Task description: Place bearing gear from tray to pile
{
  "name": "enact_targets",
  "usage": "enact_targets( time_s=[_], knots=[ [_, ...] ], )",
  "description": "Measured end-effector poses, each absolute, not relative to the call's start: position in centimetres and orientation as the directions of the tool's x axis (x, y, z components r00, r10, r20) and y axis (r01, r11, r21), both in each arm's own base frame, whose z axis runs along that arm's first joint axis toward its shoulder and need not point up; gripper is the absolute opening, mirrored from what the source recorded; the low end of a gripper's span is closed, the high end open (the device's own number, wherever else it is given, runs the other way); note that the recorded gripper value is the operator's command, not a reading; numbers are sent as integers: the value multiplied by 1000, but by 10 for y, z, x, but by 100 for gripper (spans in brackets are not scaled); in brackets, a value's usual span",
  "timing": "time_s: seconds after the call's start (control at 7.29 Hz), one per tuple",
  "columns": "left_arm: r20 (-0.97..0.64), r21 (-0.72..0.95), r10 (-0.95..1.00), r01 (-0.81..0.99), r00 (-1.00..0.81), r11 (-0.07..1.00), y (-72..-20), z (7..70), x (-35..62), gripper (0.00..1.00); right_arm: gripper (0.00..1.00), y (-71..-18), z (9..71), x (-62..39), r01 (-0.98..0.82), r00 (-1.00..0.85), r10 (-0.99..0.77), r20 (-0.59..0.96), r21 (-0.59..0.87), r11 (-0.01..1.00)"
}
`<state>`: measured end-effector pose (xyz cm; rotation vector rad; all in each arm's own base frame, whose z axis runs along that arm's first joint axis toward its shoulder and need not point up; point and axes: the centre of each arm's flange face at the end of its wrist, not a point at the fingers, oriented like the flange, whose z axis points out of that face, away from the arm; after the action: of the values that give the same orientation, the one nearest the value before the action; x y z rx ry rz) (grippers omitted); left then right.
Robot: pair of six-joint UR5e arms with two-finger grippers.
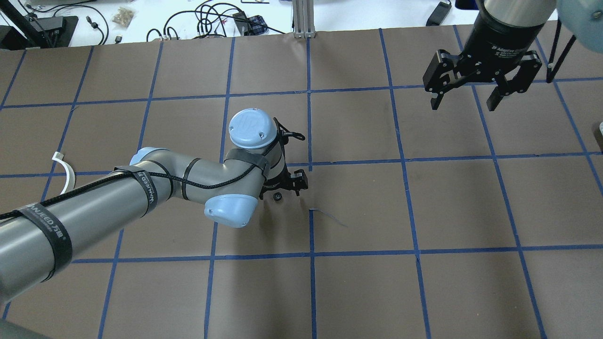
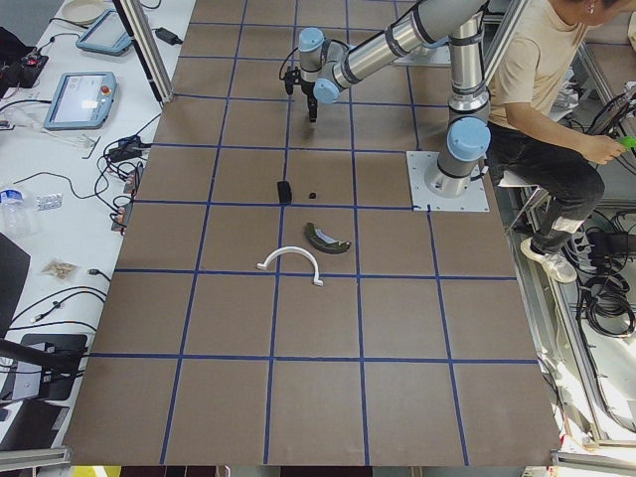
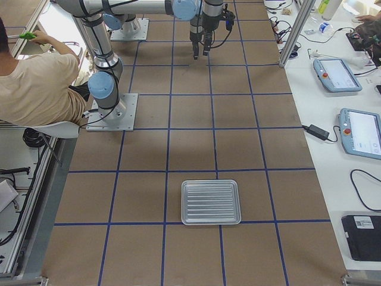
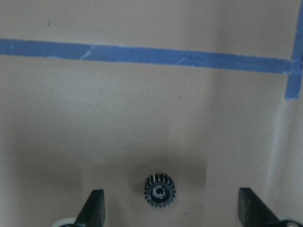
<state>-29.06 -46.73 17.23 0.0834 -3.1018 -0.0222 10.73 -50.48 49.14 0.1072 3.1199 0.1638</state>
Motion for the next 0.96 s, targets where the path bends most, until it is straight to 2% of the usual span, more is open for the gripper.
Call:
enact_targets(
  time_s=[0.14,0.27,0.96],
  knots=[
    [32,13,-47,-47,-998,999,-467,171,-290,22,100,-503,493,108,70,-997,71,-11,107,992],
    [24,10,-40,-39,-999,999,-467,171,-288,0,100,-501,494,109,70,-997,71,-10,104,992],
    [29,-14,-40,-41,-999,999,-485,197,-277,0,100,-497,492,117,55,-998,56,-9,108,993]
  ],
)
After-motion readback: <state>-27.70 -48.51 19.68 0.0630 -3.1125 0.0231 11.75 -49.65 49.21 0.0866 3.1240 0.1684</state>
